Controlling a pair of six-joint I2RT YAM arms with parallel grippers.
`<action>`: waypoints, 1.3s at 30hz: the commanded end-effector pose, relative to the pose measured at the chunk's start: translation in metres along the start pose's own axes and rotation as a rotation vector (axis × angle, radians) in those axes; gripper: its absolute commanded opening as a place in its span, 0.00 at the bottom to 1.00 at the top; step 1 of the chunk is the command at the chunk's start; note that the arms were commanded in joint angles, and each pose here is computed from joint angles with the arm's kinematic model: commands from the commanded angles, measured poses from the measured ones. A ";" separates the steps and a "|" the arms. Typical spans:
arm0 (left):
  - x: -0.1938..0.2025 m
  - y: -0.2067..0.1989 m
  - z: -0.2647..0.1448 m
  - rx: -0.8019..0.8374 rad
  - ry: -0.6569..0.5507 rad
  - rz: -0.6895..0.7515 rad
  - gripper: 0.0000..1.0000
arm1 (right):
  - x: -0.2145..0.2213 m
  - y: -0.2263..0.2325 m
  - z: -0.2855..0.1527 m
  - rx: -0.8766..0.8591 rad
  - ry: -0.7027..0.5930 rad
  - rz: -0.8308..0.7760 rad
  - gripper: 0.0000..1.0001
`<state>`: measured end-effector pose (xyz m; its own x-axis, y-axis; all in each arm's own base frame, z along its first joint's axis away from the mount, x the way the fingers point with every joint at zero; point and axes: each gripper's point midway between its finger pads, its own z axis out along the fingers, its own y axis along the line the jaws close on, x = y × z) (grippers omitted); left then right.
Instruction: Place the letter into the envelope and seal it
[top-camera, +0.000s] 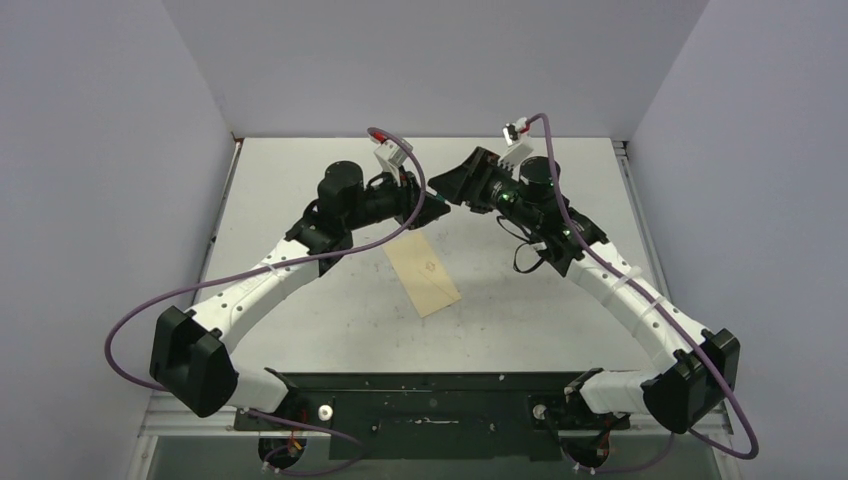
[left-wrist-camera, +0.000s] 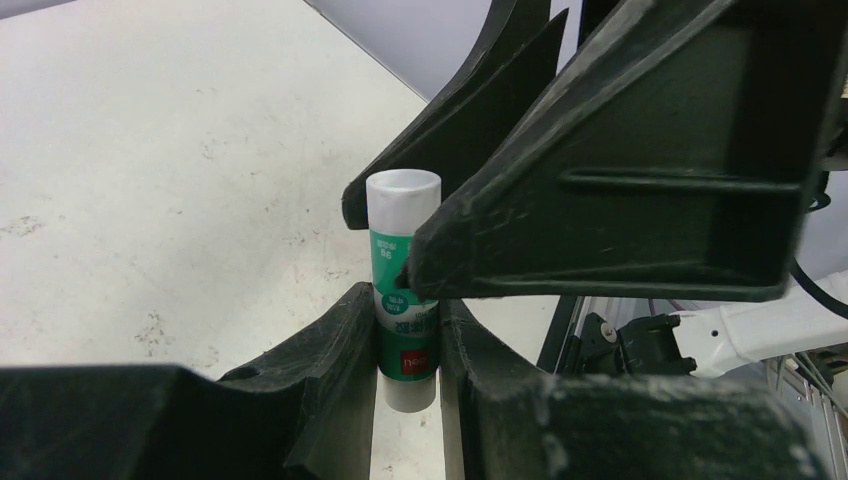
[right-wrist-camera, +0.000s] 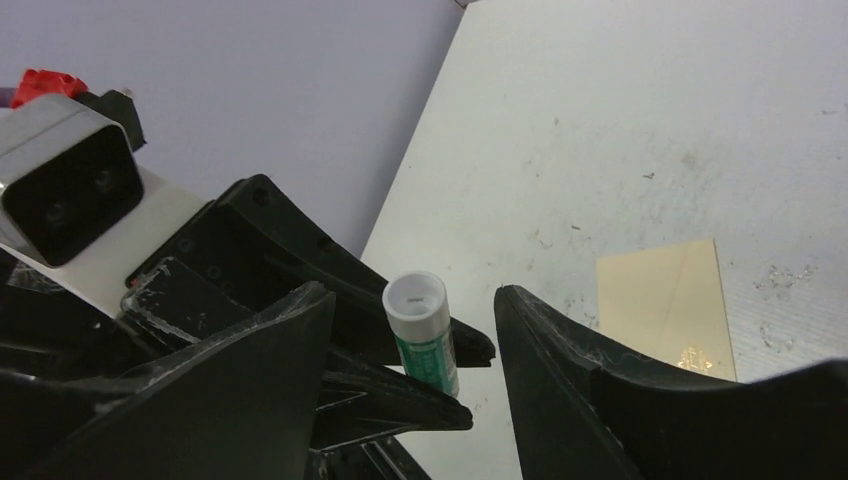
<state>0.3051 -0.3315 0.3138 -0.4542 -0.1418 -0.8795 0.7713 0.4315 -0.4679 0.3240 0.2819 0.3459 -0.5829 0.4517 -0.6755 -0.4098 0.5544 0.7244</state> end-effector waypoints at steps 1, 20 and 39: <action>-0.017 -0.014 -0.001 0.041 -0.033 0.032 0.00 | -0.014 0.020 -0.002 -0.051 -0.020 -0.043 0.54; -0.016 -0.085 -0.040 0.445 0.107 0.088 0.00 | -0.017 0.076 -0.070 -0.673 0.096 -0.361 0.05; -0.025 -0.058 -0.024 0.271 -0.049 0.067 0.00 | -0.048 0.033 -0.039 -0.185 -0.136 -0.131 0.99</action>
<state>0.2468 -0.3361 0.3523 -0.4603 -0.1001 -0.8821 0.8802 0.0776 -0.4682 0.2968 0.2559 0.4035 -0.4400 0.3582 -0.8235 -0.7353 0.3827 0.5593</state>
